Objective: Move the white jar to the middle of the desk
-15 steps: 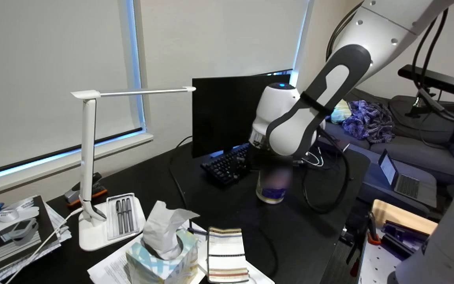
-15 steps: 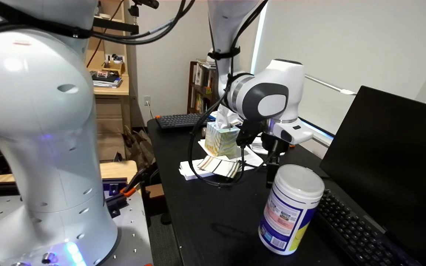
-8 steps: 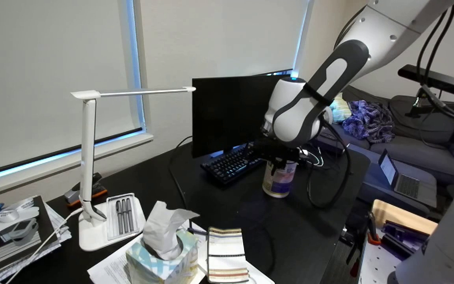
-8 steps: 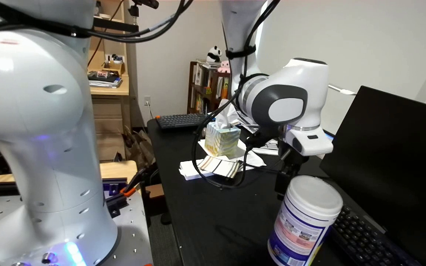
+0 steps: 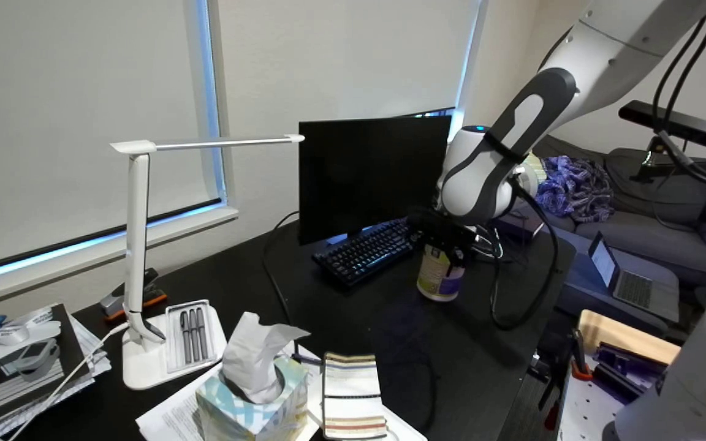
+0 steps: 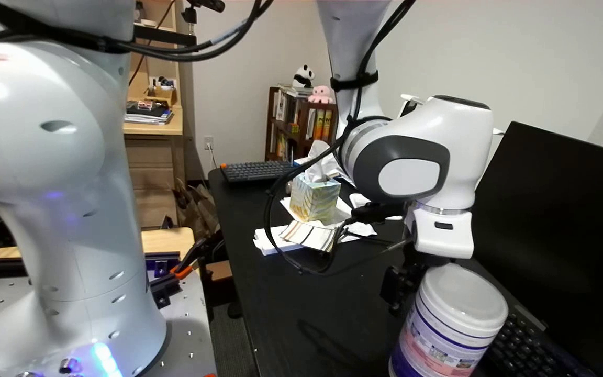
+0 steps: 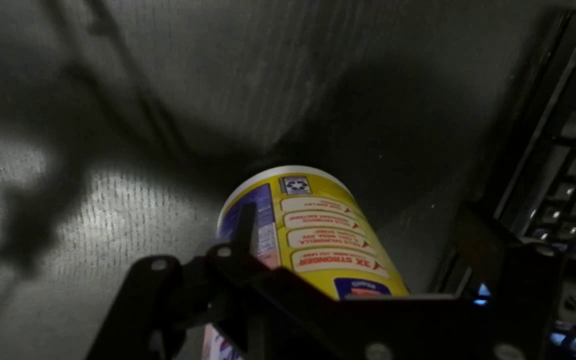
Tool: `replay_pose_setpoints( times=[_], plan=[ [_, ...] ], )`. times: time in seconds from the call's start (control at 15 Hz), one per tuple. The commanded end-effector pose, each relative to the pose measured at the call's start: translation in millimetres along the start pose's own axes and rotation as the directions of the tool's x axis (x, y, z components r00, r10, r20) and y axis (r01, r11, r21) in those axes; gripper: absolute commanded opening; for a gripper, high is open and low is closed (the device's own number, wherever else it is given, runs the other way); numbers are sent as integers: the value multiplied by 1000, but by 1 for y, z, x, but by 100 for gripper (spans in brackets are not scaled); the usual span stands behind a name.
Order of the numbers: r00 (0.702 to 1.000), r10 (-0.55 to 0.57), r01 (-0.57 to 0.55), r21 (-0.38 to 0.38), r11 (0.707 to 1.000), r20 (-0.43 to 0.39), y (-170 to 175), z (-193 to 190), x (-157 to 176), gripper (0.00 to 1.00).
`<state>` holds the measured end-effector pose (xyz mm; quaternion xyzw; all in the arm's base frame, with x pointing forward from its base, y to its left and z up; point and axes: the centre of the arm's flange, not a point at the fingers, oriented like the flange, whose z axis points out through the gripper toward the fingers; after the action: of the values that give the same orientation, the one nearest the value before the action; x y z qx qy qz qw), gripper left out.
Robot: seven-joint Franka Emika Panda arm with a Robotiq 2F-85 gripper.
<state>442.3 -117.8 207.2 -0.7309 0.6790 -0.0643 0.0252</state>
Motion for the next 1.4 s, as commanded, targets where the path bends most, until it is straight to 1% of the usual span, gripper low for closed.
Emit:
replay_pose_setpoints(
  times=[0.0,0.13,0.33,0.47,0.53,0.6,0.73,1.0,1.07,1.2,1.33],
  plan=[
    [982,191,-191,39,981,2,19,-16,29,100],
    [959,283,-283,62,957,3,24,-20,47,100],
    [912,411,-409,95,908,-5,33,-25,65,100],
    [884,467,-463,112,879,-13,34,-26,79,100],
    [877,480,-475,119,872,-16,36,-26,81,100],
    [880,475,-469,124,875,-22,35,-25,80,100],
    [902,433,-428,118,896,-10,29,-23,72,100],
    [965,261,-261,125,957,19,6,-23,30,100],
    [976,216,-217,128,968,26,0,-24,18,100],
    [990,140,-143,132,981,34,-8,-27,-3,100],
    [995,89,-93,130,987,40,-10,-31,-17,100]
  ],
)
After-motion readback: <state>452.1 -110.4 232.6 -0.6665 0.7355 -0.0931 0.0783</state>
